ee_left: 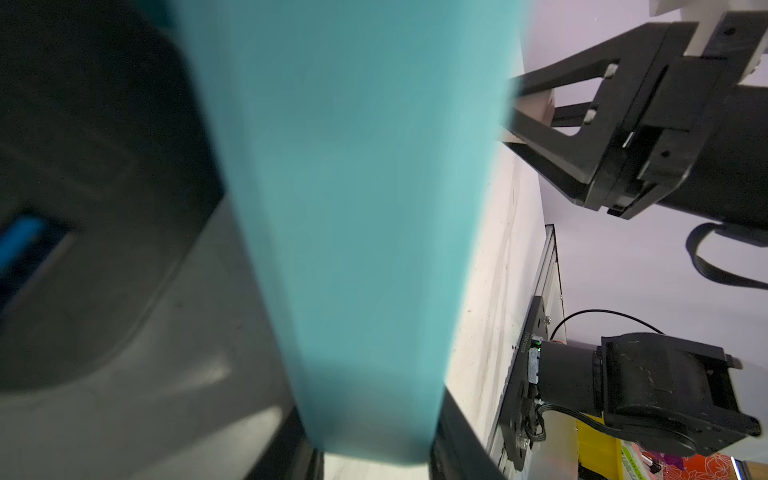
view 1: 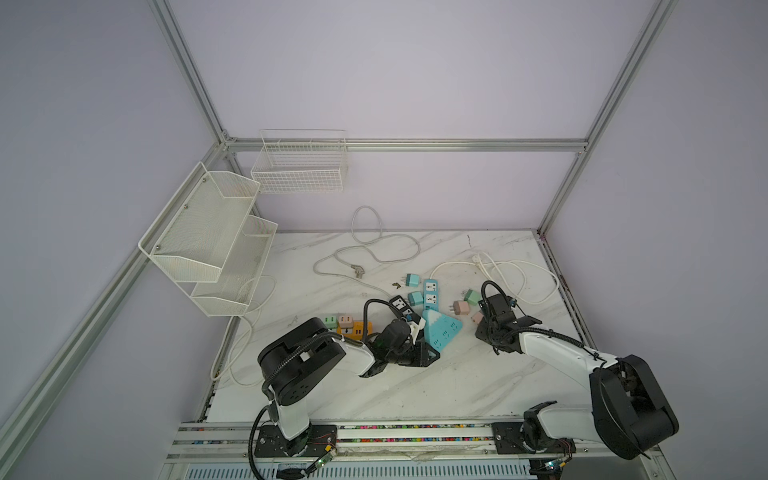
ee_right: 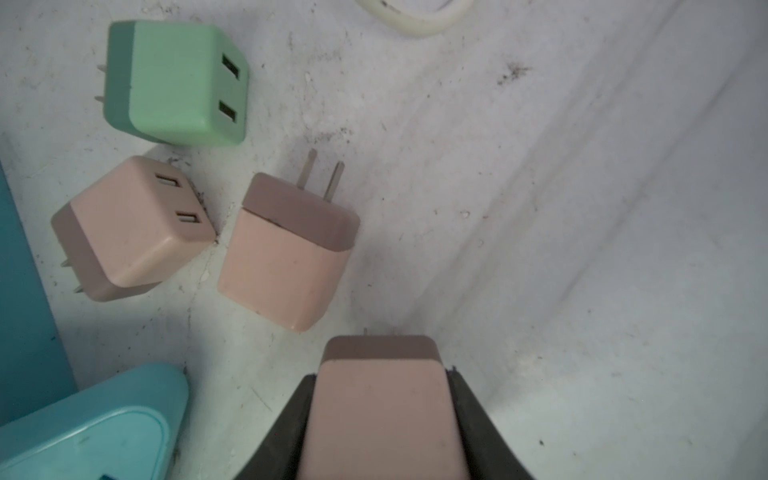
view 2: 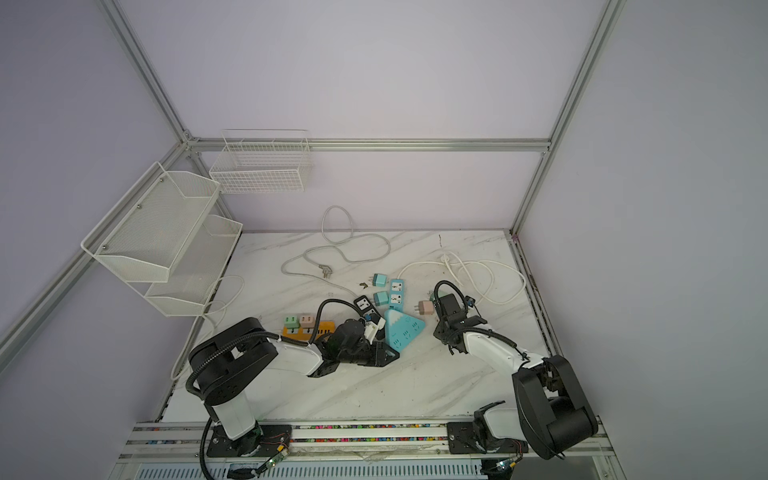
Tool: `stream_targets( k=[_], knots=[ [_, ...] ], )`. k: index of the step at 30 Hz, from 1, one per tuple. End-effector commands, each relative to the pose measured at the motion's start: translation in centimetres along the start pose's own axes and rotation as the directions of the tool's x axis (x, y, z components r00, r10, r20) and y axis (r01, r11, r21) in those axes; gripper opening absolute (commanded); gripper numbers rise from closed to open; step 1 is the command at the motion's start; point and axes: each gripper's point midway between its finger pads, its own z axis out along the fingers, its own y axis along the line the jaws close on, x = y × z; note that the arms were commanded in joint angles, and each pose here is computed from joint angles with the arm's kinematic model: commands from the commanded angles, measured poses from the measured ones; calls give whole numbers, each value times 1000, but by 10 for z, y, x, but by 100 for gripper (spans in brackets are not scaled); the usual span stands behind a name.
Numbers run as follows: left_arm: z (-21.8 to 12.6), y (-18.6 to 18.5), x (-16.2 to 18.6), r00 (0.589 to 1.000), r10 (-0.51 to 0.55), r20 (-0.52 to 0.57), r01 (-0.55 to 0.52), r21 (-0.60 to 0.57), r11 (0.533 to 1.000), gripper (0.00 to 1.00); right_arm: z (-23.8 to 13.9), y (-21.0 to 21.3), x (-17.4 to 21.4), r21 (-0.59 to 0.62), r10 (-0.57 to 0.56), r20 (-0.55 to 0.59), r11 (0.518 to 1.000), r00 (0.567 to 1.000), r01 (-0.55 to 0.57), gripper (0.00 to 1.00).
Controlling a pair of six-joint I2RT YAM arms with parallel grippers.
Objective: Pull the plug off the socket
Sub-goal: 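Lower the pink adapter beside the loose adapters and open the right gripper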
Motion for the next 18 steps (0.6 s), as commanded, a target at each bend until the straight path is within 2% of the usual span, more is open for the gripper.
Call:
stream_targets(
  k=[1, 10, 18],
  knots=[
    [0, 2, -8, 1000, 8, 5, -8, -47, 999, 41, 5, -12, 10, 32, 13, -27, 999, 1000, -12, 44],
    [-7, -2, -12, 999, 35, 17, -34, -64, 997, 51, 1, -9, 12, 13, 8, -37, 1000, 999, -7, 60],
    [-28, -7, -16, 996, 75, 45, -70, -97, 993, 66, -27, 3, -10, -46, -15, 20, 999, 1000, 16, 75]
  ],
)
